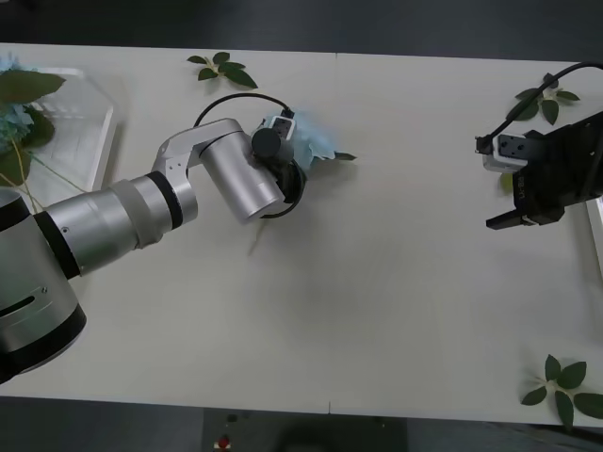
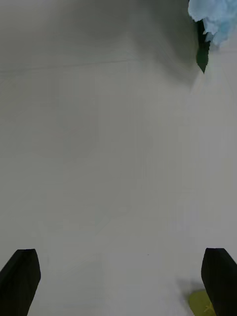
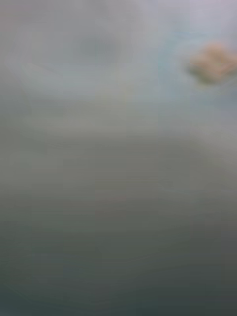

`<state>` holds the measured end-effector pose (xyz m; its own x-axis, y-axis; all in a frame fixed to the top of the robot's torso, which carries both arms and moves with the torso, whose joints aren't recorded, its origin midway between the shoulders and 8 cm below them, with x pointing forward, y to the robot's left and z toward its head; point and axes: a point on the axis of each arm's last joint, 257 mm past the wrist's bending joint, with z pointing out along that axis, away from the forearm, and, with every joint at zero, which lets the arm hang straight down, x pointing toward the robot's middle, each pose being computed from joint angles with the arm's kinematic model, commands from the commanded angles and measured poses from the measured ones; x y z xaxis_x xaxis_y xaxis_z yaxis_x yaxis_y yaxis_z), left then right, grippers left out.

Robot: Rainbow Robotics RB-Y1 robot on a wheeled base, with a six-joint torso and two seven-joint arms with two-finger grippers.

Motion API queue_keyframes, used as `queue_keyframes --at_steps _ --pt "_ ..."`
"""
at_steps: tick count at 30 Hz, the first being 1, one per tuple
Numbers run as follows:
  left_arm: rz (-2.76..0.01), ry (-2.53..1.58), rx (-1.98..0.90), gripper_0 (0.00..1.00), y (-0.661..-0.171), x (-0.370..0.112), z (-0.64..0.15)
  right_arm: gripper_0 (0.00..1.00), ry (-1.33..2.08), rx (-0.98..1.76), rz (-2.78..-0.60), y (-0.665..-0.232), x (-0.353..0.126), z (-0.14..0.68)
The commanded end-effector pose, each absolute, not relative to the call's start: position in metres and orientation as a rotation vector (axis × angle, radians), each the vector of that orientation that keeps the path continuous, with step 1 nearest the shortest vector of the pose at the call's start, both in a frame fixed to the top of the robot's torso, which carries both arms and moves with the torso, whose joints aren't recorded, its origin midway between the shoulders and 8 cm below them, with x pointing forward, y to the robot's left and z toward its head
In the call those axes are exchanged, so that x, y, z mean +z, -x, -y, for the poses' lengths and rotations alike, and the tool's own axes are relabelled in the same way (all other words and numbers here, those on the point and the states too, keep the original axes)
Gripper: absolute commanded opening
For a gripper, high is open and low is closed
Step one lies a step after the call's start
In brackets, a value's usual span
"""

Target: Put the red flowers into the right box and the blue flowers into the left box

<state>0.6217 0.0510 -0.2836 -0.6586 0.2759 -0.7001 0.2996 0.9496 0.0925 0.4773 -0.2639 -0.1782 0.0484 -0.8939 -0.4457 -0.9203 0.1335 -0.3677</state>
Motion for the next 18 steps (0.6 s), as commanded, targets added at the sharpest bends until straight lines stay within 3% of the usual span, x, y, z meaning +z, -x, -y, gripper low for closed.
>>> queue_keyframes --at_steps 1,11,12,14,18 --pt "-2.264 -0.431 -0.043 0.0 -0.634 -0.255 -0.039 0.96 1.726 0.013 -1.8 -0.488 -0.153 0.266" --pt "-2.272 -0.451 -0.024 0.01 -0.63 -0.264 -0.041 0.95 1.726 0.013 -1.8 -0.488 -0.153 0.266" --pt "-2.27 -0.454 -0.018 0.38 -0.631 -0.264 -0.042 0.96 1.726 0.013 -1.8 -0.488 -0.153 0.266" --pt "-2.271 -0.455 -0.009 0.81 -0.631 -0.266 -0.045 0.95 1.726 0.013 -1.8 -0.488 -0.153 0.266" --pt "-2.274 -0.47 0.004 0.89 -0.628 -0.271 -0.045 0.96 1.726 0.013 -1.8 -0.488 -0.153 0.266"
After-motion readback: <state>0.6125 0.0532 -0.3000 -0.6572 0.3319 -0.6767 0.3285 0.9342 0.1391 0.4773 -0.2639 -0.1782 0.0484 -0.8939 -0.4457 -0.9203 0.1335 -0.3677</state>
